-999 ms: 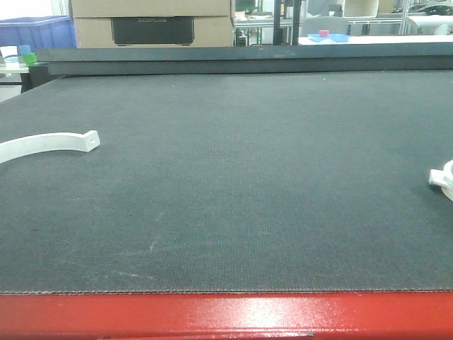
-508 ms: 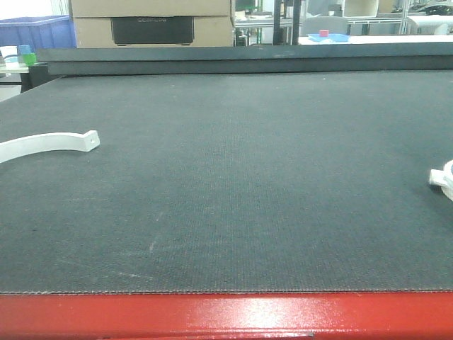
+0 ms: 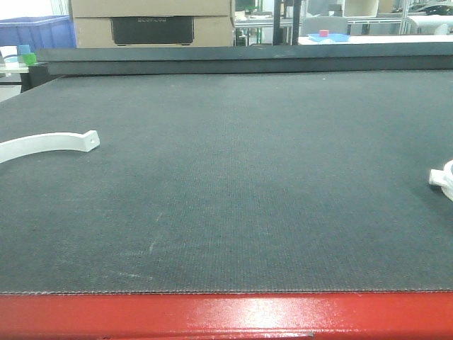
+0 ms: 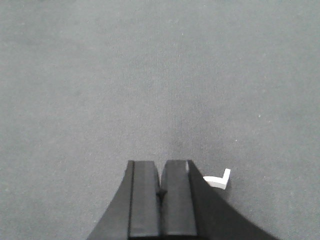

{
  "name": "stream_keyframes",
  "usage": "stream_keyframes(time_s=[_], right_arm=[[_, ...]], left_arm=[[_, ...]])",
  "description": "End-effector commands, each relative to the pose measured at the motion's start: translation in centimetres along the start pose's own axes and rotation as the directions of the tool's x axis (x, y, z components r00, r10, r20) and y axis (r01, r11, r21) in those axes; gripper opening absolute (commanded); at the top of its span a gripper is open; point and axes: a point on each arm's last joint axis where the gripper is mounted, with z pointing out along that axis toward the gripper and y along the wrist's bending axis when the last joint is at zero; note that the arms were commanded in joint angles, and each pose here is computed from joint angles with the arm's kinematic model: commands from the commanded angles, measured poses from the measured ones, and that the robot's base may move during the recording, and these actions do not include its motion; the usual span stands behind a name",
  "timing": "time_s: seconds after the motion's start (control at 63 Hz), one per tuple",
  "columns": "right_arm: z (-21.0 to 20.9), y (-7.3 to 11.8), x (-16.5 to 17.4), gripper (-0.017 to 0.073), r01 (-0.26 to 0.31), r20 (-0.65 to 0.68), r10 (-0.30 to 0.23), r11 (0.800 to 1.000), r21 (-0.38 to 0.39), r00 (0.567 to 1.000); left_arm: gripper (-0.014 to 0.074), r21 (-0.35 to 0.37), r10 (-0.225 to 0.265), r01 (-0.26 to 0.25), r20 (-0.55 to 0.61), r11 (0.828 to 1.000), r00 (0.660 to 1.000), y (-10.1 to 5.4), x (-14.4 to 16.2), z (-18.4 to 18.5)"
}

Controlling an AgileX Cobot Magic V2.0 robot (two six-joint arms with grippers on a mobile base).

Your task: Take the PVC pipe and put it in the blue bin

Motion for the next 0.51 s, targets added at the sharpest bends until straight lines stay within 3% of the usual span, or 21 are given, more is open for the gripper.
stream_keyframes(time_s=[0.0, 0.254, 0.492], right_arm=[[0.0, 0.0, -0.3, -0.0163, -0.004, 0.015, 0.004, 1.0, 0.001, 1.0], [1.2, -0.2, -0.2, -0.0163, -0.01, -0.024, 0.01, 1.0, 0.007, 1.0], [4.4, -0.9, 0.7, -0.0138, -0.019, -0.14, 0.022, 1.0, 0.021, 0.99]], left_arm=[[0.0183, 0.004, -0.006, 0.006, 0.03, 1.0, 1.0, -0.1, -0.4, 0.5], [0.0183, 0.001, -0.006, 0.006, 0.03, 1.0, 1.0, -0.1, -0.1, 1.8], [0.0183, -0.001, -0.007, 0.007, 0.021, 1.0, 1.0, 0.0, 0.2, 2.7]])
